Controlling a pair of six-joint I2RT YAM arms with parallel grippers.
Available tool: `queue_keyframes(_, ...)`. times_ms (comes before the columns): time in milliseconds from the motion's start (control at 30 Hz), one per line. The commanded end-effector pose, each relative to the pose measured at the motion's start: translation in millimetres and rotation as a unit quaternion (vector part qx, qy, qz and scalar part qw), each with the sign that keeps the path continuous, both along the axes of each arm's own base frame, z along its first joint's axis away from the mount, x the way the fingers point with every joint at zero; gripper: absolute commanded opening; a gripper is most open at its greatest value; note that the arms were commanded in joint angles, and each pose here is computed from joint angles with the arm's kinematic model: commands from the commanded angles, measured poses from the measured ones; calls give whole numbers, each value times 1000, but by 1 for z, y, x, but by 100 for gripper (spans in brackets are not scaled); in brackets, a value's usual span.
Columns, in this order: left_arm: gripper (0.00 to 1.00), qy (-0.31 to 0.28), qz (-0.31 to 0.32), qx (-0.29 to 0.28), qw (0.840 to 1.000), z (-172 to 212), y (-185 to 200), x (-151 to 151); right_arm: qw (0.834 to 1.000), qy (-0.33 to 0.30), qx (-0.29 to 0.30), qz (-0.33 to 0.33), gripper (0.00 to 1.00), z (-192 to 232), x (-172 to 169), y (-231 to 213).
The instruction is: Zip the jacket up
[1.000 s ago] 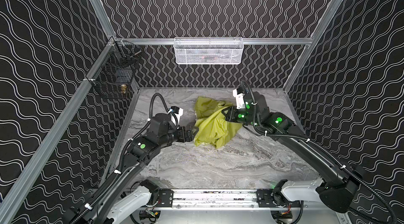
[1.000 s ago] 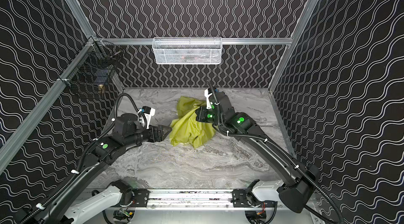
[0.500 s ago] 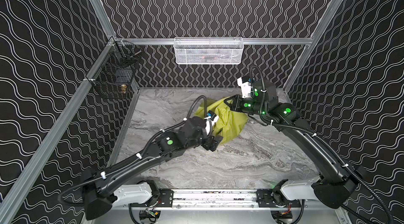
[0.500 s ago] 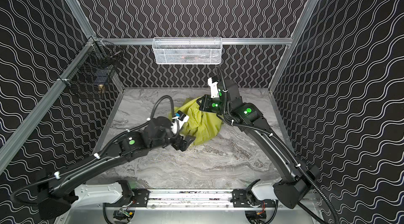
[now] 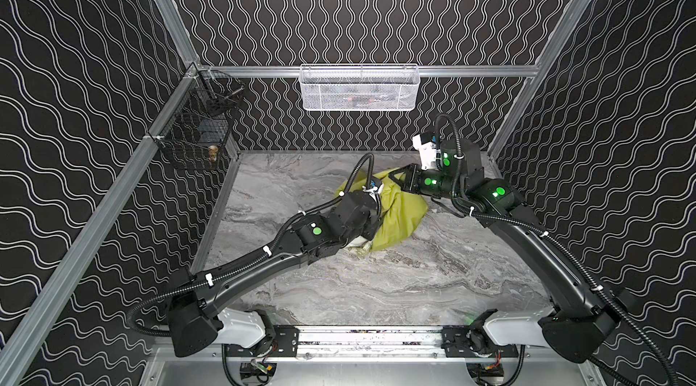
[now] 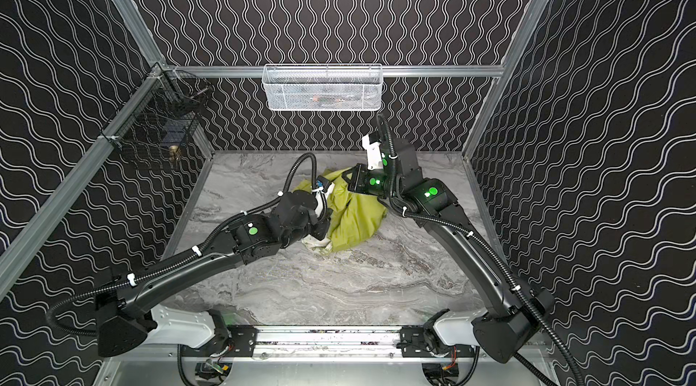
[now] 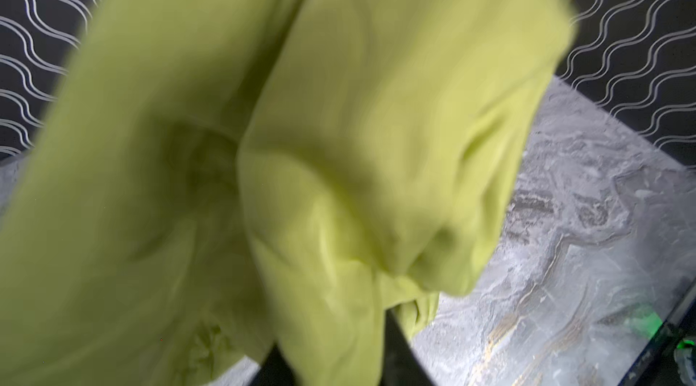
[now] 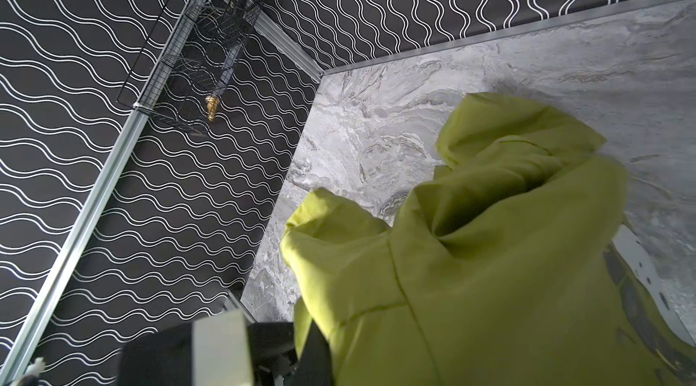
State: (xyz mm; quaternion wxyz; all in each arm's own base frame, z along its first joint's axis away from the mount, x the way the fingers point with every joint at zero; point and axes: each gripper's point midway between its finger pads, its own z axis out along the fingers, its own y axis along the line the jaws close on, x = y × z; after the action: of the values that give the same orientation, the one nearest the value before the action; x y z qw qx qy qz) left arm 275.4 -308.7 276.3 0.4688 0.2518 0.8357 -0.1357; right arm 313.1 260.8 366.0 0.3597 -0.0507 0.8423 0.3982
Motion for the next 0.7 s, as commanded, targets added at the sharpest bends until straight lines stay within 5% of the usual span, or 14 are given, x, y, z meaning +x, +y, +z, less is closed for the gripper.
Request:
queue_keyframes(0, 11, -25, -27, -28, 999, 23, -13, 1, 1000, -19, 16, 3, 3, 9, 3, -1)
queue_keyframes(67, 0, -33, -35, -40, 998, 35, -15, 0, 1000, -12, 11, -2, 12, 2, 6, -5)
queue_keyframes(233, 0, -18, -38, -88, 995, 65, -12, 13, 1000, 21, -2, -21, 59, -40, 6, -17)
queue_keyframes(367, 0, -6, -36, -87, 996, 78, -12, 28, 998, 48, -9, -37, 82, -75, -1, -27)
queue_keyframes(667, 0, -7, -13, -90, 996, 105, 0, 66, 994, 79, -18, -72, 93, -133, -29, -55)
